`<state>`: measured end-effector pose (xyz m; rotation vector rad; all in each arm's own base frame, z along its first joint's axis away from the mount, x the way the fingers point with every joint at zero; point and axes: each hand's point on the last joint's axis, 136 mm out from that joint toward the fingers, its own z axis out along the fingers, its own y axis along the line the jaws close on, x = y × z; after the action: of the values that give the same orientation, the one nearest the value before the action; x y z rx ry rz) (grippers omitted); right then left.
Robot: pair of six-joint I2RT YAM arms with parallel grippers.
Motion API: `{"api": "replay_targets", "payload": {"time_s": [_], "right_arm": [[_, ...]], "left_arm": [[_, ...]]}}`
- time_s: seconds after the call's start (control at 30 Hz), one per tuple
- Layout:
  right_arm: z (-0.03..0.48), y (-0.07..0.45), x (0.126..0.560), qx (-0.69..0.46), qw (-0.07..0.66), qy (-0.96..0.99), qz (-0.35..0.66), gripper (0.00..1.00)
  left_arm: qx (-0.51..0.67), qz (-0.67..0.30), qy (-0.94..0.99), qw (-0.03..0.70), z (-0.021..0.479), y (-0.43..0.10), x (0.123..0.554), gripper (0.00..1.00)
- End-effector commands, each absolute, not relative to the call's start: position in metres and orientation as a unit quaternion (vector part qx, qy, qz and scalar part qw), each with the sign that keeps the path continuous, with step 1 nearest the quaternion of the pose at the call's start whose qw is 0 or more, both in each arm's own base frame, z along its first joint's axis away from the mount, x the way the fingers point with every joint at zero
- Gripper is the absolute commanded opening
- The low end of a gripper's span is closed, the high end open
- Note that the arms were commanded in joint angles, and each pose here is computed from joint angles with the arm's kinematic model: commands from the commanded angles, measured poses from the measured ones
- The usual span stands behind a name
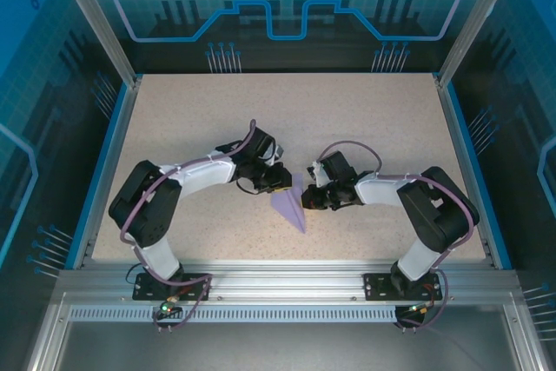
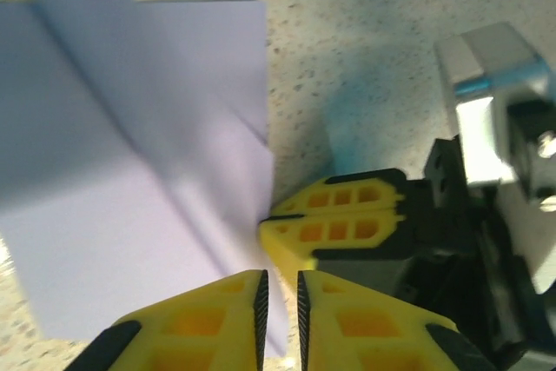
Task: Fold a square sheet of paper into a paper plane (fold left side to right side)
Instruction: Fourth fold the wing at the center of the table.
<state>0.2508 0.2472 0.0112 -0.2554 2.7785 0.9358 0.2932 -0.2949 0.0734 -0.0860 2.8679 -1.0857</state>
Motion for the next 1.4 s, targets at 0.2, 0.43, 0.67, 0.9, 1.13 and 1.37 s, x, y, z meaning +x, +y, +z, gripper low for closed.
{"api": "replay_targets", "payload": {"time_s": [0.2, 0.43, 0.67, 0.9, 1.13, 1.37], "right_arm": [[-0.014, 0.230, 0.231, -0.086, 0.054, 0.961, 0.257, 0.04], [-0.017, 0.229, 0.228, -0.090, 0.049, 0.963, 0.248, 0.04], [-0.019, 0.226, 0.226, -0.094, 0.044, 0.966, 0.239, 0.04], [-0.019, 0.226, 0.227, -0.095, 0.046, 0.965, 0.238, 0.05], [0.016, 0.238, 0.246, -0.100, 0.088, 0.953, 0.272, 0.13], [0.061, 0.235, 0.246, -0.102, 0.127, 0.942, 0.293, 0.24]], "left_arm": [[0.006, -0.360, 0.933, -0.001, 0.050, -0.318, 0.296, 0.12], [-0.003, -0.340, 0.940, -0.005, 0.031, -0.313, 0.298, 0.12], [-0.018, -0.306, 0.952, -0.017, 0.006, -0.301, 0.292, 0.11], [-0.030, -0.289, 0.957, -0.027, -0.009, -0.291, 0.282, 0.11], [-0.042, -0.273, 0.960, -0.040, -0.024, -0.281, 0.270, 0.10], [-0.043, -0.272, 0.960, -0.042, -0.026, -0.280, 0.265, 0.10]]}}
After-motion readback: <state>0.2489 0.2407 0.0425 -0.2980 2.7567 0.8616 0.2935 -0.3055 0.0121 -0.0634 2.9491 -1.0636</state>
